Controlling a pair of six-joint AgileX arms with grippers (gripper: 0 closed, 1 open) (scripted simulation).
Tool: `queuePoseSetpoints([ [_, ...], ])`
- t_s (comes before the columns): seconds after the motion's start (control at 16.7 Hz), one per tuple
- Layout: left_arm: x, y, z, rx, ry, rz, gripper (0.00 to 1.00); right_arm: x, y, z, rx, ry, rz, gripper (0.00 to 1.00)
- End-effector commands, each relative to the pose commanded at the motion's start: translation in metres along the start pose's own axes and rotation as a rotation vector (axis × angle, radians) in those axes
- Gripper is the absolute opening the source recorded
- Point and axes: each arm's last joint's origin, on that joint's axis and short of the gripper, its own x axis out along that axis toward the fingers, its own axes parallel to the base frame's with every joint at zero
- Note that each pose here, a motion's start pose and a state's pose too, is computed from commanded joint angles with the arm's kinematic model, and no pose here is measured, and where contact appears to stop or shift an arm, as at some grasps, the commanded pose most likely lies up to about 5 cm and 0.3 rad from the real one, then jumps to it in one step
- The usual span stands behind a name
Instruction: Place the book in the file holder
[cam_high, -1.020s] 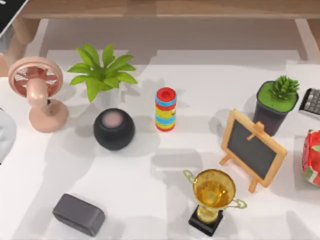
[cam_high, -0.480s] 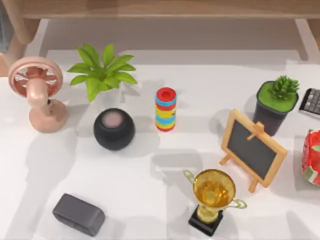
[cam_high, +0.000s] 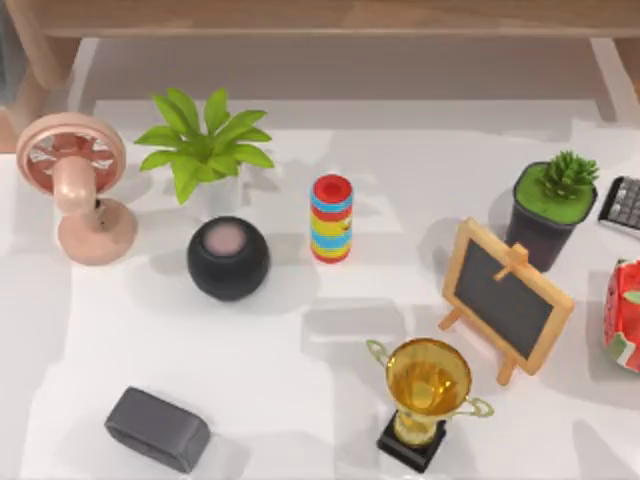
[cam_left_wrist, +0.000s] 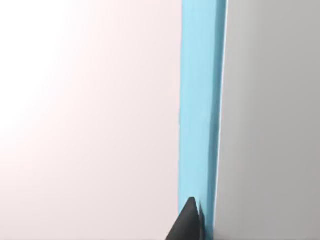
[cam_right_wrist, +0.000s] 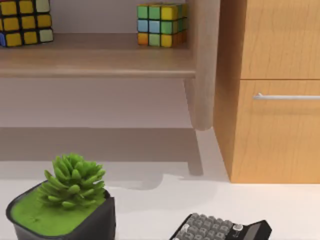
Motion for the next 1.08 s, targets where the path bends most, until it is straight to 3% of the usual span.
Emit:
queuePoseSetpoints([
  [0.24, 0.018, 0.054, -0.140, 0.327, 0.224, -0.003, 0.00, 0.000, 0.000, 0.000, 0.000, 0.000, 0.000, 1.00],
  [0.42, -0.003, 0.078, -0.237, 0.525, 0.360, -0.100, 0.00, 0.000, 0.000, 0.000, 0.000, 0.000, 0.000, 1.00],
  [0.6, -0.038, 0.079, -0.304, 0.681, 0.398, -0.250, 0.00, 0.000, 0.000, 0.000, 0.000, 0.000, 0.000, 1.00],
  [0.78, -0.068, 0.060, -0.331, 0.815, 0.304, -0.400, 0.00, 0.000, 0.000, 0.000, 0.000, 0.000, 0.000, 1.00],
  [1.08, -0.084, 0.009, -0.313, 1.005, -0.055, -0.540, 0.00, 0.000, 0.000, 0.000, 0.000, 0.000, 0.000, 1.00],
])
